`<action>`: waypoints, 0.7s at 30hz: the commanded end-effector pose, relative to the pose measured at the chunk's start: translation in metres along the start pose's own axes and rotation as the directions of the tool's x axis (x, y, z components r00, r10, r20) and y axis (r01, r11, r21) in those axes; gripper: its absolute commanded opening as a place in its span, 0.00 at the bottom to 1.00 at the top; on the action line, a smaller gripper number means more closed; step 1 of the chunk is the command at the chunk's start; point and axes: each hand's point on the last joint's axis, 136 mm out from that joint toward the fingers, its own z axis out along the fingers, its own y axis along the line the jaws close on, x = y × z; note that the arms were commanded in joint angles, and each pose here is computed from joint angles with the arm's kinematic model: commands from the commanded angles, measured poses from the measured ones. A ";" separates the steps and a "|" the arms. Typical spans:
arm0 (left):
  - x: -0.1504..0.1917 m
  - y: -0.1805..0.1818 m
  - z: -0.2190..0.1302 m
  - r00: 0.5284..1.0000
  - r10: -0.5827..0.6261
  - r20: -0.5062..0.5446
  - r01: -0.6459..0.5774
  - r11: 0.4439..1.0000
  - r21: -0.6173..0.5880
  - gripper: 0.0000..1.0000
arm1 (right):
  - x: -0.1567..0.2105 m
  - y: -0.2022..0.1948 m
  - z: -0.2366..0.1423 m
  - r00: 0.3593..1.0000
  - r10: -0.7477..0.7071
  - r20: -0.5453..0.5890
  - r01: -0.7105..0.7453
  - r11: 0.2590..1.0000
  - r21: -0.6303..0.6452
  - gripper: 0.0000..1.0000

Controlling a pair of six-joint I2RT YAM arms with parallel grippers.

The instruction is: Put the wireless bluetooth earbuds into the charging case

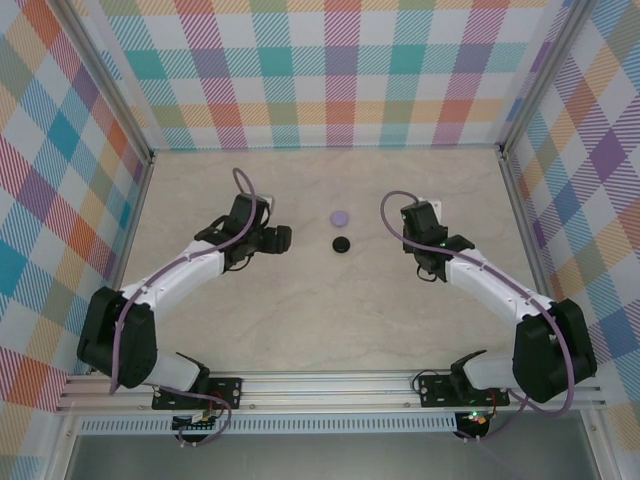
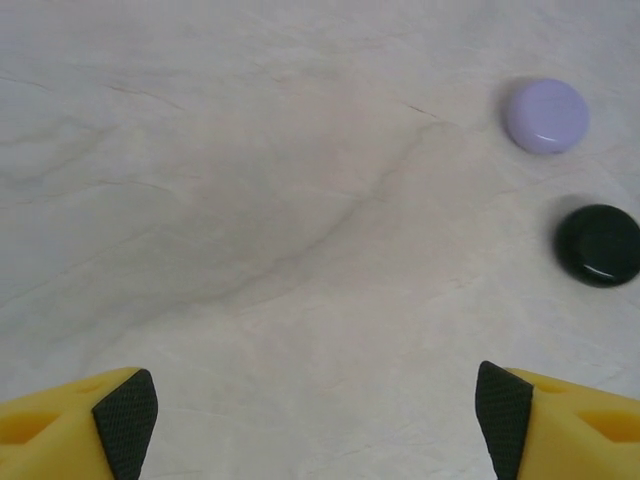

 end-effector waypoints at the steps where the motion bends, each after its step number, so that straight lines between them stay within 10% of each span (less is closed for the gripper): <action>1: -0.016 0.030 -0.013 0.994 0.030 0.109 -0.018 0.994 -0.107 0.88 | -0.013 -0.013 0.010 0.997 0.035 0.073 -0.038 0.999 0.036 0.56; 21: 0.013 0.143 -0.009 0.966 0.004 0.258 0.113 0.892 -0.438 1.00 | 0.004 -0.072 0.064 0.973 0.187 0.137 -0.189 0.982 0.001 0.65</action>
